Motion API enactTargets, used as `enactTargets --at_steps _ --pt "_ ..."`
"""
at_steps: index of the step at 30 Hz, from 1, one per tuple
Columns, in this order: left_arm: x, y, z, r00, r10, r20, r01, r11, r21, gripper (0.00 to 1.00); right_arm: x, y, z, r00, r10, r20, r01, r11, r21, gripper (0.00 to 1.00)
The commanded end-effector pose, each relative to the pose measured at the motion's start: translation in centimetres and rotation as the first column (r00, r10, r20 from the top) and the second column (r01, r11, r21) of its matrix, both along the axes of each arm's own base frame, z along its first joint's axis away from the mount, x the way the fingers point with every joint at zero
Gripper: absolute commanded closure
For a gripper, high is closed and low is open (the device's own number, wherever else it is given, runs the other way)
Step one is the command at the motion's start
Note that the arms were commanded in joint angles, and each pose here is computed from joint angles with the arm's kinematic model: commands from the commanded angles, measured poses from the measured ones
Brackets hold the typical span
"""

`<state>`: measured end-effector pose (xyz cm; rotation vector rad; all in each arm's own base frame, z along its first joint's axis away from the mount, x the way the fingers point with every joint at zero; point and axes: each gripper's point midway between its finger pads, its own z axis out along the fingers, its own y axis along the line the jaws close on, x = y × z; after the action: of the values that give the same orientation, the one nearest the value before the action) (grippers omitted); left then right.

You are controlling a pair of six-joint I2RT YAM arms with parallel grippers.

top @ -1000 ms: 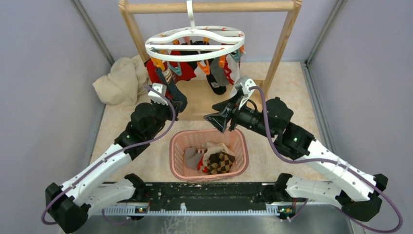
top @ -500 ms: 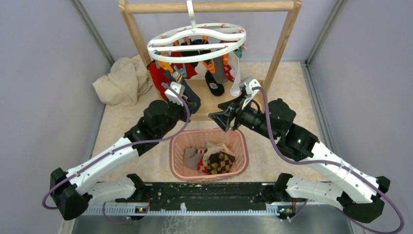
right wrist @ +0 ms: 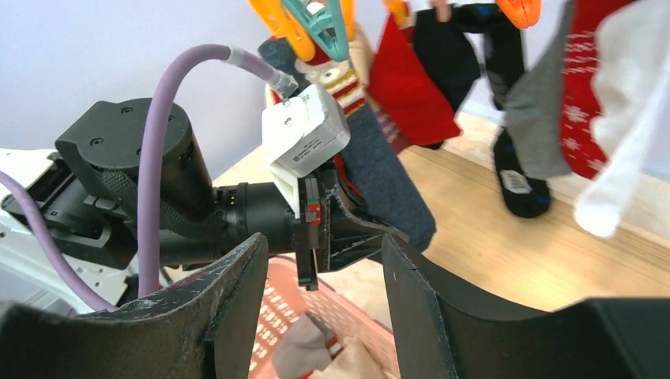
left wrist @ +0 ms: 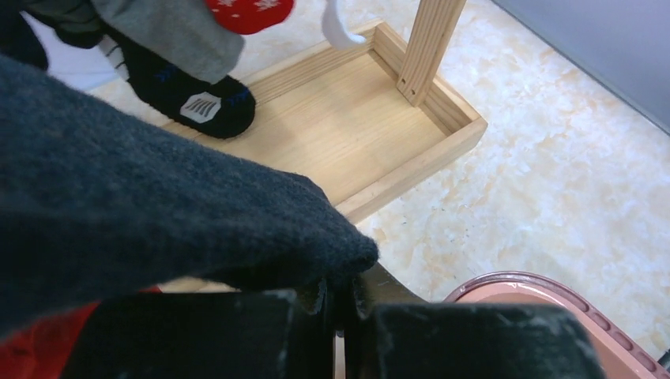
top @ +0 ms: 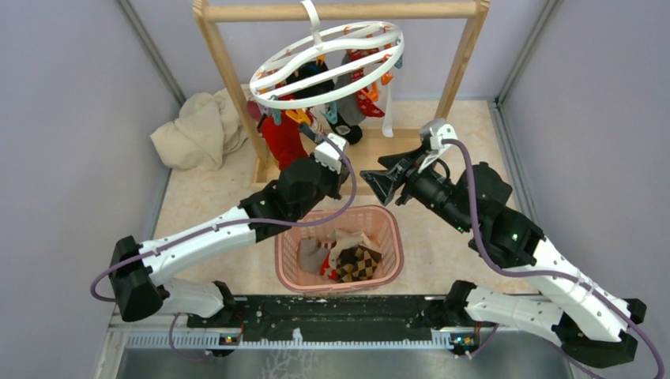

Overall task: Remove the socks clipped to the hanger
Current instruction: Remove the sock from the hanger.

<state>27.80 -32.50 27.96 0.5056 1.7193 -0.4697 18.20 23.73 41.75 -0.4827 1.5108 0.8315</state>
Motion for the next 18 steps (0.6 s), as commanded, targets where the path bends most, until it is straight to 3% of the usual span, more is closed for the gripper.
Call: enactTargets --at_steps 1,7,18 --pt "0.5 -0.8 0.5 1.0 0.021 0.017 -0.022 0.998 0.062 1.0 0.2 -3.7 3.3 0.99 -0.128 0.062 0.125 0.991 0.041 0.44" --pt "1.0 -2.5 -0.3 1.0 0.021 0.008 -0.022 0.992 0.125 1.0 0.5 -6.3 4.5 0.971 -0.223 0.087 0.22 0.974 0.047 0.43" --pt "1.1 -3.1 -2.3 0.993 0.103 0.053 -0.115 0.928 0.356 1.0 1.0 -4.4 6.1 0.976 -0.183 0.117 0.179 0.983 0.045 0.42"
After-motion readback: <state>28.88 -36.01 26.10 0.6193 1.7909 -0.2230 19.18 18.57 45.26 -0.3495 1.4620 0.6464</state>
